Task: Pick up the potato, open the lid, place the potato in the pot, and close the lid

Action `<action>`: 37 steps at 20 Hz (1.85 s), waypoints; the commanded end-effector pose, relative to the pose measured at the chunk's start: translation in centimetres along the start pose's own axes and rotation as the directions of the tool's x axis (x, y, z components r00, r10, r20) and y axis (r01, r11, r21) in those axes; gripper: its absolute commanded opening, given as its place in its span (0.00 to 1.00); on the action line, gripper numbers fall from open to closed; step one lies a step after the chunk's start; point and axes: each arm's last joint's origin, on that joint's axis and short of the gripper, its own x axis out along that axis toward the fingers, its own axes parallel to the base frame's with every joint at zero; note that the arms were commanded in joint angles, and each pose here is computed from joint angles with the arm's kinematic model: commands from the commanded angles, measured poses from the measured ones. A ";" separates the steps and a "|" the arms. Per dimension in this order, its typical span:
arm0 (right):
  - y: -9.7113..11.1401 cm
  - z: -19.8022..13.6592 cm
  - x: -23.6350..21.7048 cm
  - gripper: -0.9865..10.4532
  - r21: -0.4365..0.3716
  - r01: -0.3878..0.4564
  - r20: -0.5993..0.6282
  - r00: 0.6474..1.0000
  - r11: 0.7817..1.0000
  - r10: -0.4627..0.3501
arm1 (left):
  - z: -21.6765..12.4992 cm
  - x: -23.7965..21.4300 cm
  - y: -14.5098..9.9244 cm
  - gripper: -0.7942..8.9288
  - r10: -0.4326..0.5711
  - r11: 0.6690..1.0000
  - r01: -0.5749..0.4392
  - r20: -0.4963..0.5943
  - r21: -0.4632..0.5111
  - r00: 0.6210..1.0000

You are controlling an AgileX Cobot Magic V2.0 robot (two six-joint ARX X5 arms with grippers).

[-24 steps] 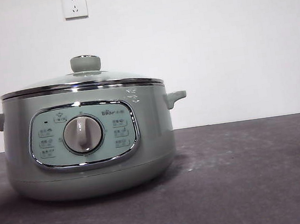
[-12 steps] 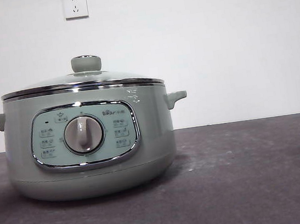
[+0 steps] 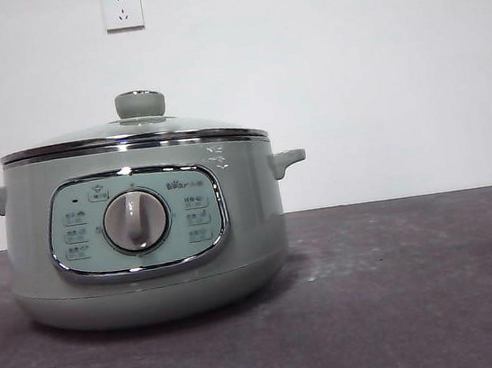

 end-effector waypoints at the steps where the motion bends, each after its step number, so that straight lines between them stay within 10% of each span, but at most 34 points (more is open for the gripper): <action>1: 0.0 0.0 0.0 0.09 0.011 0.004 0.006 1.000 1.000 -0.004 | -2.5 0.4 0.3 0.08 0.023 0.999 -0.024 -0.033 -0.024 0.999; 29: 0.0 0.0 0.0 0.09 0.011 0.004 0.006 1.000 1.000 -0.004 | -6.7 0.6 0.6 0.08 0.060 0.997 -0.066 -0.120 -0.047 0.991; 32: -0.2 0.0 -0.1 0.09 -0.214 0.060 0.018 0.998 0.975 -0.058 | -6.7 0.6 0.6 0.08 0.060 0.997 -0.066 -0.120 -0.047 0.991; 37: -1.3 -0.7 -2.6 0.09 -0.202 0.062 0.050 0.997 0.978 -0.052 | -6.7 0.6 0.6 0.08 0.060 0.997 -0.066 -0.120 -0.047 0.991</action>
